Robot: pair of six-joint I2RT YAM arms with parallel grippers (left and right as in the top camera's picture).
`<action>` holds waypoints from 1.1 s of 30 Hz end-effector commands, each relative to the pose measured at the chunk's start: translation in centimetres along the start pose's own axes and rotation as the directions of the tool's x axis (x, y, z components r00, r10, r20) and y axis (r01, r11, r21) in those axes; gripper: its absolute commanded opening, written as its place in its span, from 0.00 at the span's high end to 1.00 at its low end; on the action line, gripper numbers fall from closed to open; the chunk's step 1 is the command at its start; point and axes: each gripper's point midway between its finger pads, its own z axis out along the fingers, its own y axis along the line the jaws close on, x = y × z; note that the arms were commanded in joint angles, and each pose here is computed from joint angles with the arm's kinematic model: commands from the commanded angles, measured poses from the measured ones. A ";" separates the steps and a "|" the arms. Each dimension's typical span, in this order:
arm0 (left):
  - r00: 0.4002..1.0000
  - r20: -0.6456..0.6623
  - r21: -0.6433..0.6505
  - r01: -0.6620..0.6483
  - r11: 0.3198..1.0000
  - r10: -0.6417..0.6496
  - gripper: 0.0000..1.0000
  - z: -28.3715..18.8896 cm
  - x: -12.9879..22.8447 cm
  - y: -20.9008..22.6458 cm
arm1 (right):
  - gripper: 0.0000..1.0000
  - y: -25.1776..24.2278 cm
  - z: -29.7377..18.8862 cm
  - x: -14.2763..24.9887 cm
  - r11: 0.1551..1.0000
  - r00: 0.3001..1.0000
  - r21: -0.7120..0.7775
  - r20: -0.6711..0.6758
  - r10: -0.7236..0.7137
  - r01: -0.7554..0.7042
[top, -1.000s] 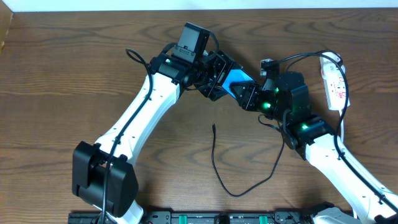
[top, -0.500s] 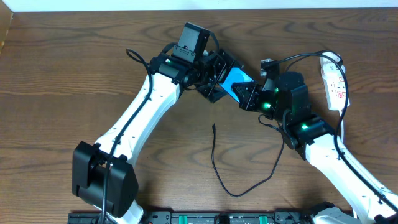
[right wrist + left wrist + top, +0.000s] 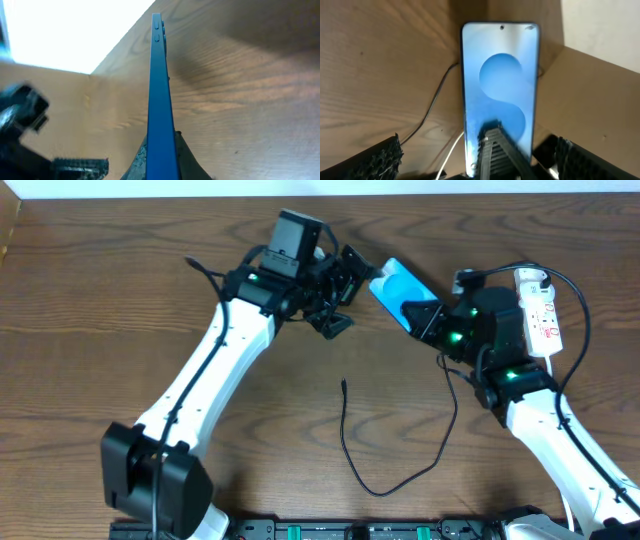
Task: Plug charger to phone and switch on socket
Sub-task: 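Rotate the phone between both grippers, then open the right gripper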
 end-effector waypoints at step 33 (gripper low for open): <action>0.959 0.283 0.157 -0.031 0.987 -0.015 0.10 -3.7 -3.7 -4.7 | 0.99 11.2 -3.8 0.9 0.610 0.604 -0.178 -0.505 0.617 -0.772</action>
